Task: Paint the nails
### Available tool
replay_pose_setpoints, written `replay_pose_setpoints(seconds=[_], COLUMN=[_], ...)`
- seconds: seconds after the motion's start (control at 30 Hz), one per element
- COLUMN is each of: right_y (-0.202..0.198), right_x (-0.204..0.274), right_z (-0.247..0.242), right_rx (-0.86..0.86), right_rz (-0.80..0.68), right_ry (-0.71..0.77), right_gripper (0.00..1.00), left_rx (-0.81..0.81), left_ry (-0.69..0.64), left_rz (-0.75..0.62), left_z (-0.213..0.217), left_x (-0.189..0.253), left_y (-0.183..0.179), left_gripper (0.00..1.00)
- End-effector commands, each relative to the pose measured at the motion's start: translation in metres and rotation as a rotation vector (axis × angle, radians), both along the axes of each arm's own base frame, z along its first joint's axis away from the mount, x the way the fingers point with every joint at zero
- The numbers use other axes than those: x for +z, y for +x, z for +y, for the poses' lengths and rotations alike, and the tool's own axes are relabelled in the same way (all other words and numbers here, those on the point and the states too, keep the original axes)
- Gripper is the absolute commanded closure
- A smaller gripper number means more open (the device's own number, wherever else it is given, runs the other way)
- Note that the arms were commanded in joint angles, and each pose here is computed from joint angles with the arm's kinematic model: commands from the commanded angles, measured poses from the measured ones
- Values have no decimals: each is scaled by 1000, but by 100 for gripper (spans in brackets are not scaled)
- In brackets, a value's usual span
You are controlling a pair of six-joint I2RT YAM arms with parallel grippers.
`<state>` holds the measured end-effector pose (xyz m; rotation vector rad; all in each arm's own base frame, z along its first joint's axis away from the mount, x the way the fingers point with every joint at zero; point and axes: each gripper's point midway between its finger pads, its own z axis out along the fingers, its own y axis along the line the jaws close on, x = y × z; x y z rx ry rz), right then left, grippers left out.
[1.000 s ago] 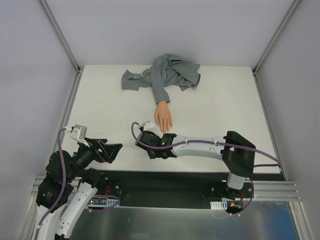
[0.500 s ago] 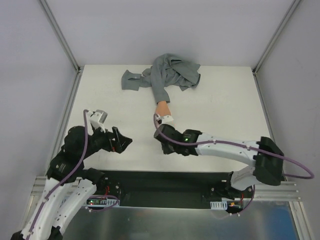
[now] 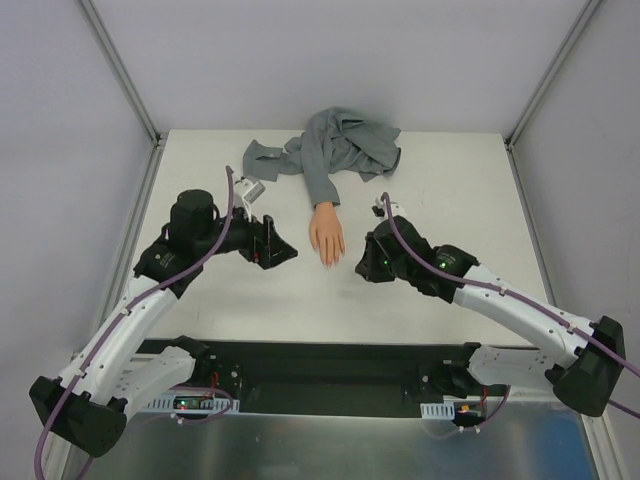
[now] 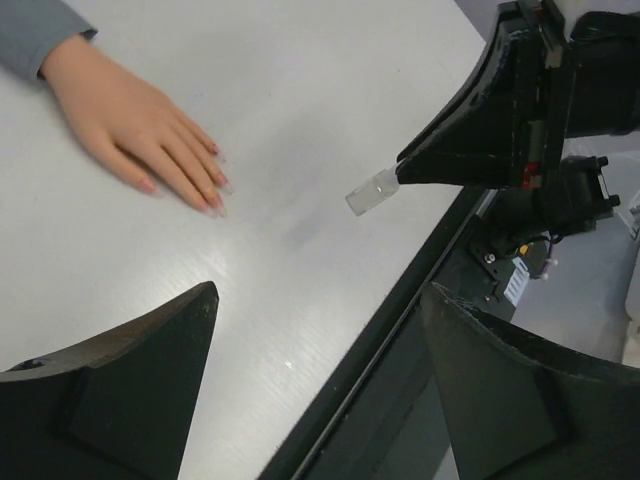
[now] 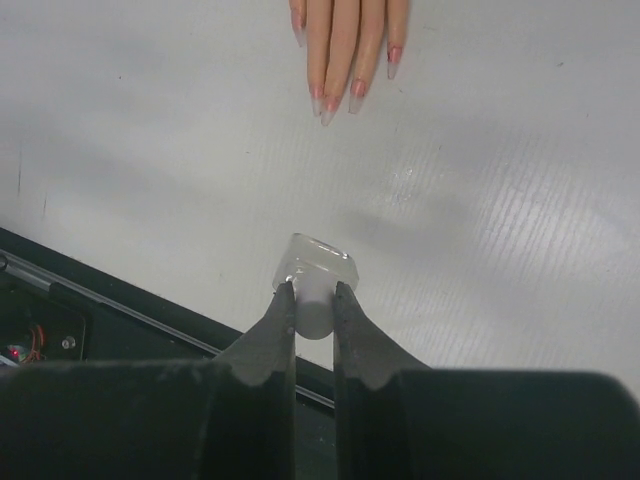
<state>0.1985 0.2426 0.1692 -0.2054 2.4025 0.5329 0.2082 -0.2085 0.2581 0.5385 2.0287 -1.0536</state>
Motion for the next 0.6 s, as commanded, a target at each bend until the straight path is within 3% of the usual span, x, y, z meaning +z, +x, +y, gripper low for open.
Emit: replay_pose_setpoints(seconds=[0.0,0.1,0.23,0.3,0.37,0.57], right_y=[-4,-4,-9,-16,-21,-28], right_x=[17,25,36,45,52,67], right_z=[9,13,19,27,34,46], right_rx=[63,81,110,145,168,179], right_rz=[5,4,10,19,30,47], right_ry=[66,92,140,195,239,303], right_gripper=[99,99,99,99,99,99], left_rx=[-163,-190,-218,-225,-258,-384], left_ry=[-19,-13,-86,-101,-106,-127], left_rz=[-228,-264,-310,-307,-270,-249], left_z=[-23,-25,-31,-35,-41,-51], left_x=[0,-27,-6,-2,-8,-25], left_y=[-12,-20,-26,-25,-25,-42], left_gripper=[20,20,23,42,48,45])
